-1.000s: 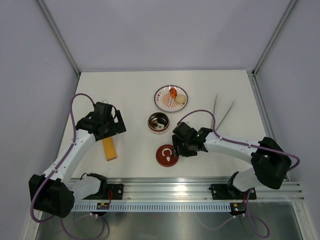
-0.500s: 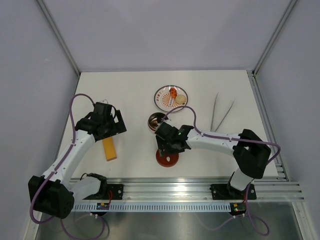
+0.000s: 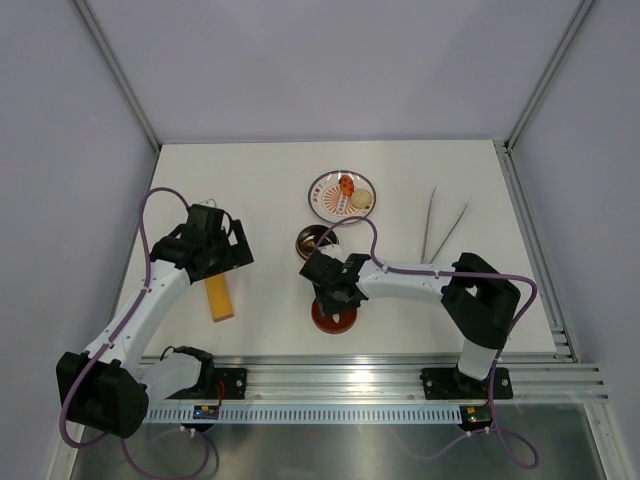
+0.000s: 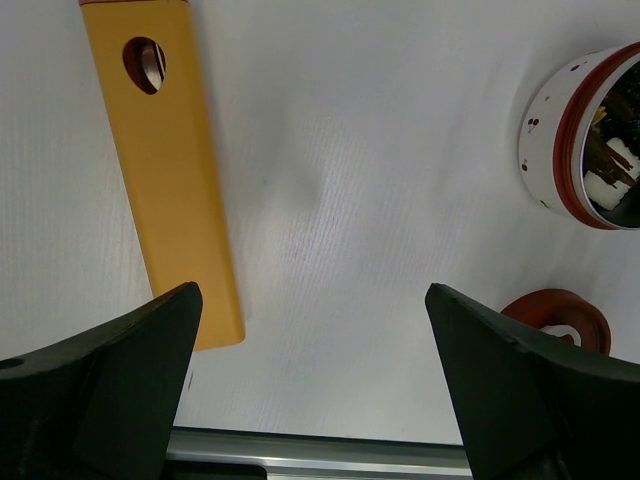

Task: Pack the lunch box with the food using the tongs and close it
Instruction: Pick up the box lid from the center of the board.

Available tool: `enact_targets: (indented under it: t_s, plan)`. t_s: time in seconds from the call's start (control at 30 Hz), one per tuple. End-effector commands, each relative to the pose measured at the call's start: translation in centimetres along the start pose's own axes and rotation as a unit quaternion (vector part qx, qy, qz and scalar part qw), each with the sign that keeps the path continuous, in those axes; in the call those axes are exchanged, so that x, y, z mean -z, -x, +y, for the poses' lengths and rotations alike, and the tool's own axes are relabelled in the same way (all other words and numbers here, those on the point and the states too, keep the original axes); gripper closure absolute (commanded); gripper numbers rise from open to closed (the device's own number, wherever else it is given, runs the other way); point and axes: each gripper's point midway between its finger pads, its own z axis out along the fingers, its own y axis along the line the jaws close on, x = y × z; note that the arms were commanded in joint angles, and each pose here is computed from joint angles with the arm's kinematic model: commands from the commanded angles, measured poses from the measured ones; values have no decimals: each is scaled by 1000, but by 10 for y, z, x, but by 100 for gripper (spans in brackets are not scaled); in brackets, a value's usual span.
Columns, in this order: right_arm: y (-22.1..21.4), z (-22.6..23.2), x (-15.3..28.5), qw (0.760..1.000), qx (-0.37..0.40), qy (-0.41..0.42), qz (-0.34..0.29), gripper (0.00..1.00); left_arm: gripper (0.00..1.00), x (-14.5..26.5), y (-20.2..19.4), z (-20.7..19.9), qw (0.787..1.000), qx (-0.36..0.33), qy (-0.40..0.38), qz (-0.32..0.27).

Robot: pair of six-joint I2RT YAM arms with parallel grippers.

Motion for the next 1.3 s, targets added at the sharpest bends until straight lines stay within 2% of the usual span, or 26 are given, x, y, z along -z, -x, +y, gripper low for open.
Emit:
enact_targets:
  t_s: [0.0, 0.1, 0.13, 0.27, 0.53, 0.7, 0.8, 0.9, 1.03, 1.27]
  plan:
    - [7, 0, 4, 1000, 2, -13, -19, 48, 1, 7, 13, -10, 999, 1, -24, -25]
    - [14, -1, 16, 999, 2, -16, -29, 60, 1, 7, 13, -10, 999, 1, -24, -25]
    - [18, 0, 24, 999, -1, -9, -37, 70, 1, 7, 13, -9, 999, 2, -23, -25]
    - [27, -1, 48, 999, -3, -4, -52, 83, 1, 11, 18, -17, 999, 2, -40, -27]
    - [50, -6, 91, 995, -1, -1, -96, 84, 1, 14, 29, -29, 998, 3, -58, -31]
    - [64, -1, 101, 993, 3, 5, -114, 84, 1, 16, 28, -30, 998, 2, -62, -31]
    - [88, 7, 109, 989, 10, 4, -144, 83, 1, 14, 26, -27, 998, 1, -57, -31]
    - [107, 4, 104, 987, 23, -19, -155, 83, 1, 14, 26, -24, 998, 0, -47, -28]
    - [146, -1, 102, 984, 18, -7, -178, 83, 1, 17, 28, -22, 998, -4, -45, -35]
    - [192, -9, 79, 984, 26, -10, -176, 83, 1, 19, 28, -23, 998, -2, -49, -34]
